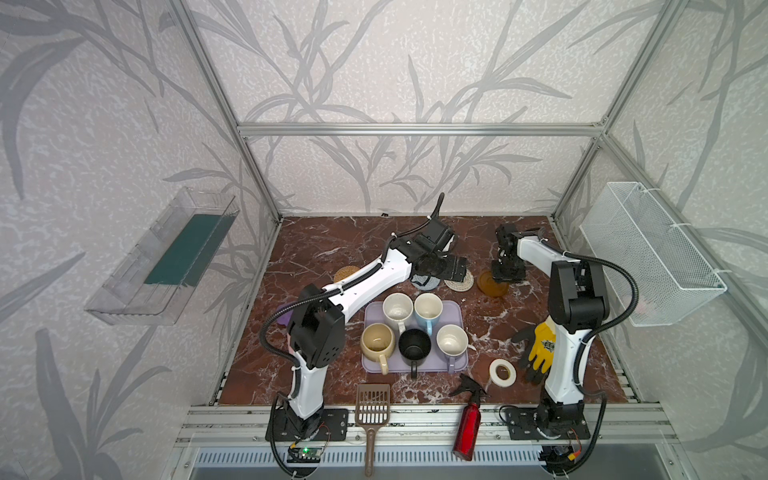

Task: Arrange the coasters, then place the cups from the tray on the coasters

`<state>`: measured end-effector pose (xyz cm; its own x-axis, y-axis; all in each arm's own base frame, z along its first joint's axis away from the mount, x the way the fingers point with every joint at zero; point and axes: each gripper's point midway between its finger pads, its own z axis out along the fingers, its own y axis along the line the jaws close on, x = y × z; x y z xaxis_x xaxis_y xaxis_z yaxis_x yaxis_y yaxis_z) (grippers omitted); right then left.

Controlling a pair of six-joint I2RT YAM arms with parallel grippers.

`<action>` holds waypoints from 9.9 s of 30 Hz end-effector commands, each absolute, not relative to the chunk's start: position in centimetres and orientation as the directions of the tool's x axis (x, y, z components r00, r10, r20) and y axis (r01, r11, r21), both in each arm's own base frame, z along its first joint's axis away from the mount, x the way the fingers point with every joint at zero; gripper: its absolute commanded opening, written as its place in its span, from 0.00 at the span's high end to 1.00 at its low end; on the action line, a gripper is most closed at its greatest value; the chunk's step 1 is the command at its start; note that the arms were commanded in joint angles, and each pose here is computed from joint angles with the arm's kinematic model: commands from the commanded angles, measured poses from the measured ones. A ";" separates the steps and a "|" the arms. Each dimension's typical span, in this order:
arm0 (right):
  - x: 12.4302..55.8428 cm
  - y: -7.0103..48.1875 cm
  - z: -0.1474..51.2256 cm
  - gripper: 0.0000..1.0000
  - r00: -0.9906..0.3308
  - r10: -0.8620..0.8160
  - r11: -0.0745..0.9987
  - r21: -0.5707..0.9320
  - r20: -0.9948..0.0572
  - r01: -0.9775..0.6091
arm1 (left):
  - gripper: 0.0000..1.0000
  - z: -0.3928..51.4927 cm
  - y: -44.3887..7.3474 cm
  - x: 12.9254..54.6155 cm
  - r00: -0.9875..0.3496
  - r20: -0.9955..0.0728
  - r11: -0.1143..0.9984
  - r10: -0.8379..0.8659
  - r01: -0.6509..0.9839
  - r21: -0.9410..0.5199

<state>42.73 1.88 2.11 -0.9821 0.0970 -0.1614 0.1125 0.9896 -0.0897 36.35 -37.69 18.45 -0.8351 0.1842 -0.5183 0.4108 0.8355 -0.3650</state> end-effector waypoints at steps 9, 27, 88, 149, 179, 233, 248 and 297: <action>43.8 2.2 1.6 0.59 -0.974 0.101 0.991 -0.061 -0.202 0.116 | 0.01 21.0 -37.1 36.1 -0.813 -0.566 0.824 0.135 0.409 -0.391; 44.1 2.6 2.7 0.50 -0.960 0.125 0.990 -0.024 -0.251 0.136 | 0.01 21.3 -36.8 35.7 -0.813 -0.573 0.820 0.105 0.396 -0.412; 23.1 20.9 22.1 0.01 -0.722 -0.307 0.730 0.333 -0.621 -0.597 | 0.62 14.1 -22.9 24.0 -0.935 -0.348 0.963 -0.064 0.034 -0.268; 23.0 21.6 21.0 0.01 -0.695 -0.332 0.732 0.291 -0.638 -0.616 | 0.71 8.9 -22.7 23.8 -0.960 -0.278 0.993 0.009 0.042 -0.112; 23.2 22.3 20.9 0.00 -0.698 -0.310 0.717 0.323 -0.646 -0.618 | 0.73 6.6 -23.1 24.6 -0.964 -0.262 0.997 0.038 0.055 -0.058; 24.0 28.3 24.1 0.00 -0.634 -0.281 0.648 0.345 -0.720 -0.679 | 1.00 19.6 -17.3 27.0 -0.847 -0.526 0.992 -0.079 -0.017 -0.122; 27.7 33.8 26.8 0.00 -0.634 -0.123 0.672 0.406 -0.764 -0.619 | 1.00 21.8 -12.2 30.1 -0.825 -0.561 0.996 -0.066 -0.023 -0.083; 34.3 42.9 20.3 0.00 -0.698 -0.200 0.665 0.428 -0.688 -0.612 | 1.00 14.3 -5.7 41.6 -0.788 -0.612 0.991 -0.060 -0.118 0.056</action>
<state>33.94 42.38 19.81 -0.7027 -0.2078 -0.6805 -0.6111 0.6660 0.4277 39.71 -6.07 12.41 -0.8559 -0.0274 -0.5164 -0.0775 0.9941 0.0758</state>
